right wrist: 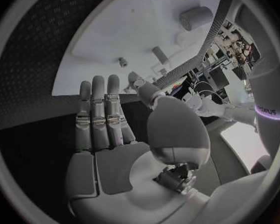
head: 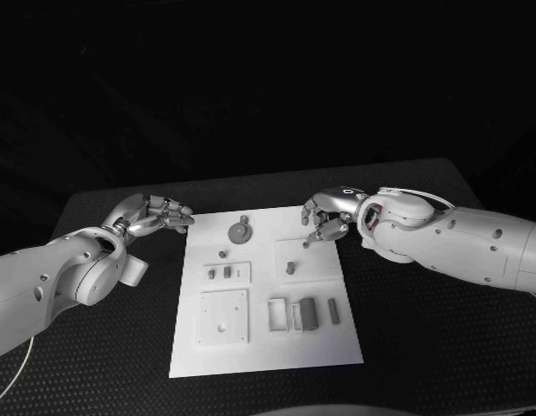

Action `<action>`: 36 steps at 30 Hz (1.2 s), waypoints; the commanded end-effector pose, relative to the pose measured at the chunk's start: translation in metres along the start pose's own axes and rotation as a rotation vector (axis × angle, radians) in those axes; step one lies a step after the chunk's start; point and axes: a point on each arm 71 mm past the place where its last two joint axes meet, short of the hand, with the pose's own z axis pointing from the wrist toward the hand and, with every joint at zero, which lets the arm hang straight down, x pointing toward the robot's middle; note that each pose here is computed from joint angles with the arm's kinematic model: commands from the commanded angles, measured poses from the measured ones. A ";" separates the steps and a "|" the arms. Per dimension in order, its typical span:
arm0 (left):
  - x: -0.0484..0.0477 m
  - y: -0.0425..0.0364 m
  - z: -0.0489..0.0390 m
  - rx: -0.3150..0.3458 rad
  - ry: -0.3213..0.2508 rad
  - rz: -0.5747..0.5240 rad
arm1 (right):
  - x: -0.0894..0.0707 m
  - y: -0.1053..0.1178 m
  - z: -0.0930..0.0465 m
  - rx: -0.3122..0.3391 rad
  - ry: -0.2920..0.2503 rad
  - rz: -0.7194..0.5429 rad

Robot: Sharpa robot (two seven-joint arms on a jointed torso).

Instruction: Assemble the parts on the task board

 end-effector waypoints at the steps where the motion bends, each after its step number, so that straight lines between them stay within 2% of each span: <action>1: 0.0034 -0.0034 0.0018 0.023 0.008 -0.022 | 0.005 0.002 0.000 -0.018 0.028 -0.016; 10: 0.0065 -0.0047 0.0029 0.025 0.016 -0.025 | 0.012 0.004 0.000 -0.027 0.030 -0.024; 23: 0.0072 -0.0045 0.0030 0.020 0.019 -0.026 | 0.027 0.012 -0.001 -0.050 0.044 -0.111; 36: 0.0084 -0.0044 0.0036 0.016 0.024 -0.027 | 0.031 0.019 0.002 -0.063 0.023 -0.135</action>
